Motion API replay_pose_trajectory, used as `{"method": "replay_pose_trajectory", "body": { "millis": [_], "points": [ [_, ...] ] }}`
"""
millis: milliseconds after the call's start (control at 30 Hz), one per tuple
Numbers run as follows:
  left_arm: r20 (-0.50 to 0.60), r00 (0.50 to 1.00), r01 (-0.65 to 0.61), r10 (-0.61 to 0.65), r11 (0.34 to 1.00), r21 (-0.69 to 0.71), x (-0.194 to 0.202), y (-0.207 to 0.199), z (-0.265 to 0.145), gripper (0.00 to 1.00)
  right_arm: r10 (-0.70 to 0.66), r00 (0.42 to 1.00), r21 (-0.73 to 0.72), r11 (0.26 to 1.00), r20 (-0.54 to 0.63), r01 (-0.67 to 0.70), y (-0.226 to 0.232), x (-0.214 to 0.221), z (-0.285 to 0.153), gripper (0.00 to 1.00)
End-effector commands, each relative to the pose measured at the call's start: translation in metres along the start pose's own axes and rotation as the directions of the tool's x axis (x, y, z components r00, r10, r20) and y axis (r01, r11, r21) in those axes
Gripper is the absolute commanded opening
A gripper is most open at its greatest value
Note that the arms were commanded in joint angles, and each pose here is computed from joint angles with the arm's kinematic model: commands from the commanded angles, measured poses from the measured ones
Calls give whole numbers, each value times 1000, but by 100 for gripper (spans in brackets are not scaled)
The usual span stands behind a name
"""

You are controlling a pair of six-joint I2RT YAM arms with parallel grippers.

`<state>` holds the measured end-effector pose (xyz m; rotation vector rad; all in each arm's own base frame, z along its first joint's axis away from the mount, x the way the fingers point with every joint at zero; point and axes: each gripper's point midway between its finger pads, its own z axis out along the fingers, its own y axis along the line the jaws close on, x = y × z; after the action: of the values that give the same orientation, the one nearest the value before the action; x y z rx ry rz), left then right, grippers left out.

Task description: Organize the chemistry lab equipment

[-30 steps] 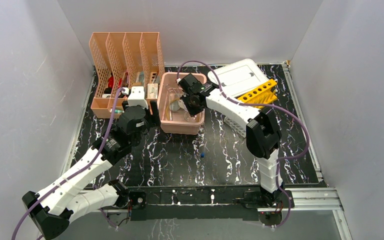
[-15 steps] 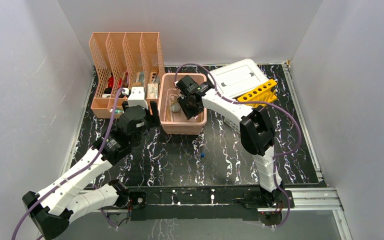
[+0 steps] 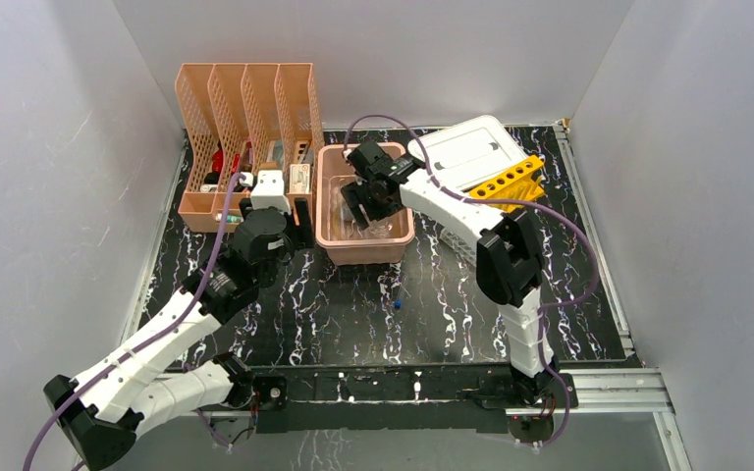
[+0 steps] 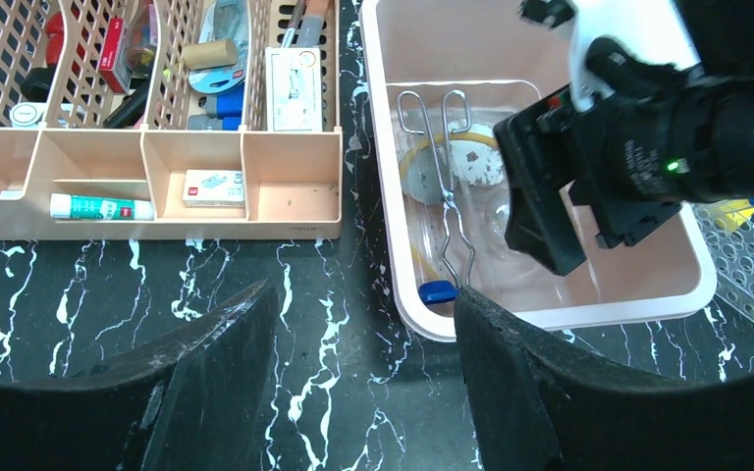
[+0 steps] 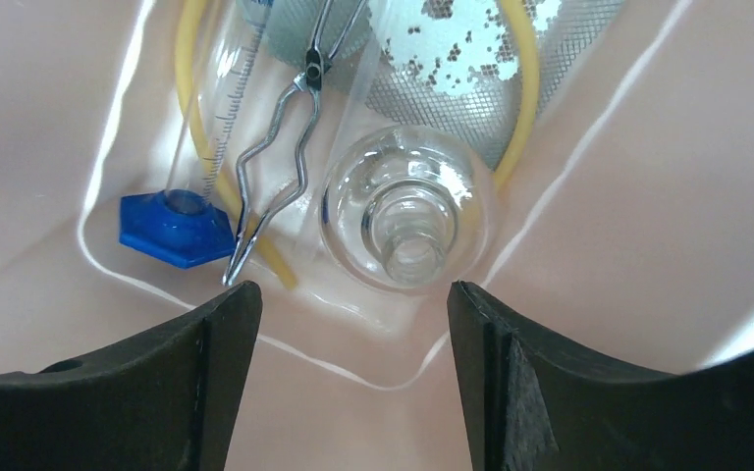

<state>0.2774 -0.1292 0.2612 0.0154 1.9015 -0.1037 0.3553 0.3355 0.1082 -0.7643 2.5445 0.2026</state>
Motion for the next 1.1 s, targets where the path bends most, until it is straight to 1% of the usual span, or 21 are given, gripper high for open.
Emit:
{"method": "replay_pose_trajectory", "body": {
  "millis": [0, 200, 267, 367, 467, 533, 567, 600, 667, 767, 867, 933, 967, 1000, 1067],
  "points": [
    [26, 1000, 8, -9, 1000, 5, -10, -1, 0, 64, 23, 970, -3, 1000, 241, -24, -7, -60, -78, 80],
    [24, 1000, 16, -17, 999, 38, -14, -10, 4, 64, 50, 938, 6, 998, 342, -55, -13, -73, -117, 81],
    [17, 999, 28, -30, 996, 86, -16, -22, 6, 65, 74, 920, 36, 995, 384, -95, -22, -73, -129, 81],
    [-34, 998, 61, -56, 978, 198, -17, -53, 13, 67, 123, 875, 71, 982, 469, -176, -39, -69, -154, 81],
    [-70, 994, 97, -79, 948, 304, -20, -87, 21, 67, 152, 845, 96, 968, 513, -232, -54, -52, -172, 78],
    [-93, 993, 101, -73, 937, 333, -17, -101, 31, 67, 162, 840, 119, 958, 518, -259, -65, -35, -178, 78],
    [-113, 992, 94, -60, 940, 328, -11, -105, 39, 67, 169, 847, 135, 953, 504, -270, -71, -22, -176, 78],
    [-145, 989, 73, -29, 947, 312, 0, -109, 50, 67, 187, 841, 138, 946, 507, -294, -78, -12, -180, 78],
    [-229, 973, 34, 35, 957, 288, 31, -118, 80, 67, 236, 835, 137, 929, 498, -345, -92, 20, -180, 78],
    [-323, 946, 101, -9, 958, 269, 54, -116, 113, 67, 253, 839, 150, 919, 481, -363, -102, 41, -174, 78],
    [-438, 896, 165, -71, 970, 179, 87, -88, 141, 67, 245, 855, 163, 922, 458, -351, -108, 48, -163, 79],
    [-457, 881, 201, -123, 971, 127, 95, -70, 148, 67, 247, 860, 165, 922, 446, -350, -111, 52, -158, 79],
    [-452, 878, 228, -158, 968, 103, 94, -57, 151, 67, 251, 866, 164, 923, 432, -349, -112, 57, -153, 80],
    [-444, 880, 232, -167, 968, 95, 89, -51, 152, 67, 254, 871, 160, 924, 421, -347, -112, 61, -148, 80],
    [-420, 892, 238, -166, 963, 126, 72, -56, 152, 67, 258, 879, 167, 923, 401, -347, -113, 70, -141, 80]
  ]
}}
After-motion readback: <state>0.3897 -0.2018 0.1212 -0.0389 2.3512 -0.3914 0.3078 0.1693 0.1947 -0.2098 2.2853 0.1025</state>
